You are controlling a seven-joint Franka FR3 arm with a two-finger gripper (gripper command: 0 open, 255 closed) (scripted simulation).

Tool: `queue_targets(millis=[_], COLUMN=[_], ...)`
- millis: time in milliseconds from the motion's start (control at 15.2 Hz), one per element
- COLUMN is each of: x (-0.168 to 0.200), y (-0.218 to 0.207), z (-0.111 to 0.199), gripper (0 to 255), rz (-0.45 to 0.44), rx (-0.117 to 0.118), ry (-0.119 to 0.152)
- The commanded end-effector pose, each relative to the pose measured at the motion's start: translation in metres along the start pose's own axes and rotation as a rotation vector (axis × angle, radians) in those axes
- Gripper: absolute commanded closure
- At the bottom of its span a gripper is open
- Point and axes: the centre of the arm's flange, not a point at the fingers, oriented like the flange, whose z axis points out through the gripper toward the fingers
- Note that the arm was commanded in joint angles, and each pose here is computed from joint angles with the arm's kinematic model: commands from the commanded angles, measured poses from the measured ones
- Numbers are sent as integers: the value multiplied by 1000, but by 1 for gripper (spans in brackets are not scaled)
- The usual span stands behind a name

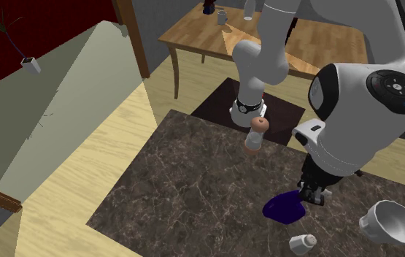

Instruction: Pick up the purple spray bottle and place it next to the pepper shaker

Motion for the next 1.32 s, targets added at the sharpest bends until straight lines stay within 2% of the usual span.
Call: queue_targets(millis=[0,264,330,660,924,1254], x=[0,0,0,0,0,0], y=[0,0,0,0,0,0], z=[1,1,1,1,-49,-49], gripper=[255,255,0,0,0,0], rz=[0,0,0,0,0,0], rx=[0,0,0,0,0,0], ry=[0,0,0,0,0,0])
